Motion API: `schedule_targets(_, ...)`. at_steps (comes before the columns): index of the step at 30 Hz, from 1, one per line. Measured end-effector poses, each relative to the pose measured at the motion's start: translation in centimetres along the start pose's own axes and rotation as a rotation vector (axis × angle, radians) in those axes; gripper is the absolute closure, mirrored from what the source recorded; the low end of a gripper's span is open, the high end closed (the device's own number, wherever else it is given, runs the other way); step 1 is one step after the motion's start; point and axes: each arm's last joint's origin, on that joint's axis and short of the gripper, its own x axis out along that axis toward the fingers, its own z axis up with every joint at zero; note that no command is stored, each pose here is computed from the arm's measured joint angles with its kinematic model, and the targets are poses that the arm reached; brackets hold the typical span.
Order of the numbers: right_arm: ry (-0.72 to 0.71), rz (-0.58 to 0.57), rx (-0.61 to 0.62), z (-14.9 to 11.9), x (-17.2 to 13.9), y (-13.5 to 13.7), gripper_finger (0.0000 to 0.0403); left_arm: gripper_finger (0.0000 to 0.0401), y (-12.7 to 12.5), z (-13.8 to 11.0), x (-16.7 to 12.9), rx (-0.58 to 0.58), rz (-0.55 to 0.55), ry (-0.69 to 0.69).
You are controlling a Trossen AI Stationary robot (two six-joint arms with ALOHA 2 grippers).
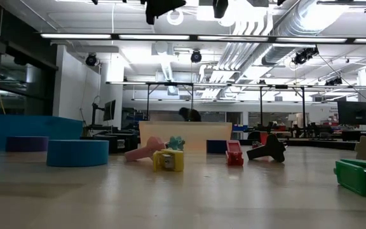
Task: Pick and place Stapler, Stapler remover, tape
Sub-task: Put the yellow tape into the blue bin
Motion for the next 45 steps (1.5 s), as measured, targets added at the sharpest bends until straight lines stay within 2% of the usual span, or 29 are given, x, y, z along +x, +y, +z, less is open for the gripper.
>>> schedule_targets(6, 0.001, -0.002, 0.002, 0.0, 0.0, 0.0, 0.0373, 0.0107, 0.1, -0.2, 0.4, -0.004, 0.004, -0.016)
schedule_targets(10, 0.001, -0.002, 0.002, 0.0, 0.0, 0.0, 0.0373, 0.0131, 0.1, -0.2, 0.5, -0.005, -0.01, -0.012)
schedule_targets(21, 0.004, -0.005, 0.002, -0.1, 0.0, 0.0, 0.0373, 0.0278, 0.0, -0.3, 0.5, -0.009, -0.035, -0.007)
schedule_targets(26, 0.011, -0.006, 0.006, -0.2, 0.0, 0.0, 0.0373, 0.0351, -0.8, -0.6, 0.9, -0.002, -0.046, -0.006)
schedule_targets(29, 0.01, -0.005, 0.005, -0.1, 0.0, 0.0, 0.0373, 0.0382, -1.2, -0.8, 1.1, 0.008, -0.048, -0.014)
schedule_targets(38, 0.025, -0.021, 0.022, -0.3, 0.0, -0.1, 0.0371, 0.0379, -1.2, -1.1, 1.2, 0.013, -0.001, -0.004)
schedule_targets(40, 0.028, -0.021, 0.024, -0.3, 0.0, -0.1, 0.035, 0.0381, -1.2, -1.1, 1.2, 0.012, 0.002, 0.001)
schedule_targets(45, 0.046, -0.027, 0.03, -0.6, 0.0, -0.3, 0.026, 0.0381, -1.1, -1.5, 1.3, 0.008, 0.011, 0.035)
